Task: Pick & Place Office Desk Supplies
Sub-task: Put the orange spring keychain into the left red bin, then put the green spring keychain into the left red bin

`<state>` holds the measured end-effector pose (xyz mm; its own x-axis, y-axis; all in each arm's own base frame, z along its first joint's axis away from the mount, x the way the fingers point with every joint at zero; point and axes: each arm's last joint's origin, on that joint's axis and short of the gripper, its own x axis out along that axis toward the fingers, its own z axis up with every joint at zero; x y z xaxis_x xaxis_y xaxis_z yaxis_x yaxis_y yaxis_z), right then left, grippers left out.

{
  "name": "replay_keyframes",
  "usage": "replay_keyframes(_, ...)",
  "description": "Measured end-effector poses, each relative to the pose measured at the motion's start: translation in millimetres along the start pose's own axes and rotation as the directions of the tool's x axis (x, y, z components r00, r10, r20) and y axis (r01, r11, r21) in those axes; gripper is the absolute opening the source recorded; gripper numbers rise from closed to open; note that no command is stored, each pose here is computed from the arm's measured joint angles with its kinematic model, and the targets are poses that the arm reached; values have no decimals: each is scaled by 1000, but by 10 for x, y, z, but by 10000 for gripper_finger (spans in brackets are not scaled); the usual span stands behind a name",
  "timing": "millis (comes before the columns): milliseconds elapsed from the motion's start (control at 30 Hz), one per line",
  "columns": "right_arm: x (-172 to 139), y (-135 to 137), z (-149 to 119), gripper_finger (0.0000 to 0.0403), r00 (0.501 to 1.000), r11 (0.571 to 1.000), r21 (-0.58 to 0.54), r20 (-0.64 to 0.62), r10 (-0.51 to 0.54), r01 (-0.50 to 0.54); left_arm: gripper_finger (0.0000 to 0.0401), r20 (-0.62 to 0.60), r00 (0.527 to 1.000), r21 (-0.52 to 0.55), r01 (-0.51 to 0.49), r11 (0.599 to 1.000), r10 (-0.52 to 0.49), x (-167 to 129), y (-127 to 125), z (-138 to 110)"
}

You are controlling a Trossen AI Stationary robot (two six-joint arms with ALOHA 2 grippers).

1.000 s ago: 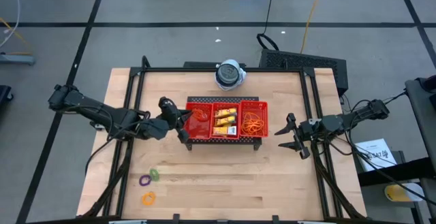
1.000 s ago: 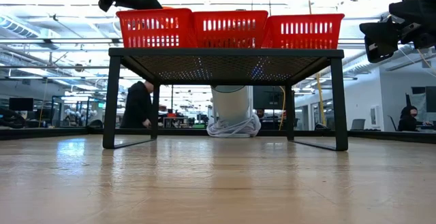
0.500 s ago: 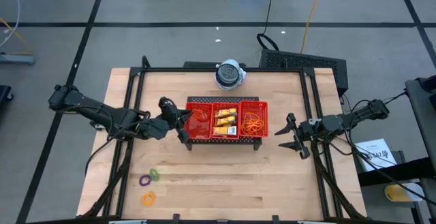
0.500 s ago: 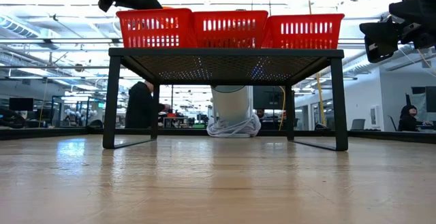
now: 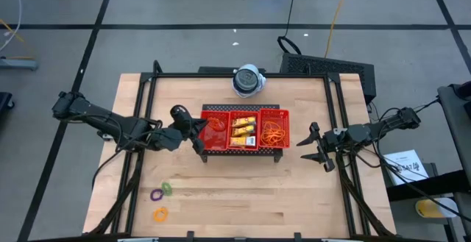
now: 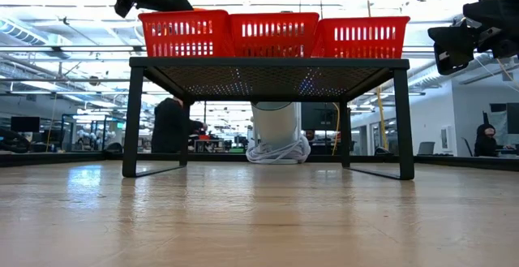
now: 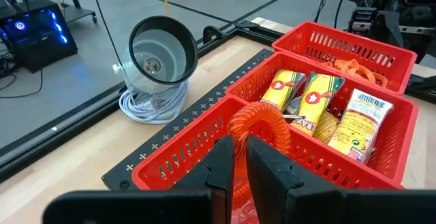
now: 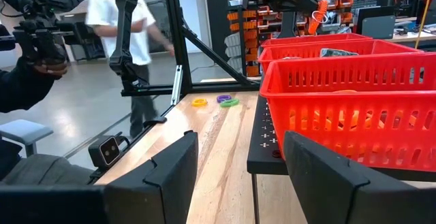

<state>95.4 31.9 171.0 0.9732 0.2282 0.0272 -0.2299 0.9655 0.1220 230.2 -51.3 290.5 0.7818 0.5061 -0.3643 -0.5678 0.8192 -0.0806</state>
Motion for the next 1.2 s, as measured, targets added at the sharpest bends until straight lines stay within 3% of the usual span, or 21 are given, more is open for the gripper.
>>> replay_keyframes(900, 0, 0, 1, 206, 1000, 1000, 0, 1, 0, 0, 44, -25, 1000, -9, -10, 1000, 9, 88, -21, -42)
replay_keyframes(1000, 0, 0, 1, 206, 1000, 1000, 0, 1, 0, 0, 61, -24, 1000, -18, -12, 1000, 11, 89, -21, -42)
replay_keyframes(1200, 0, 0, 1, 206, 1000, 1000, 0, 1, 0, 0, 133, -33, 999, -30, -6, 1000, 5, 96, -13, -42)
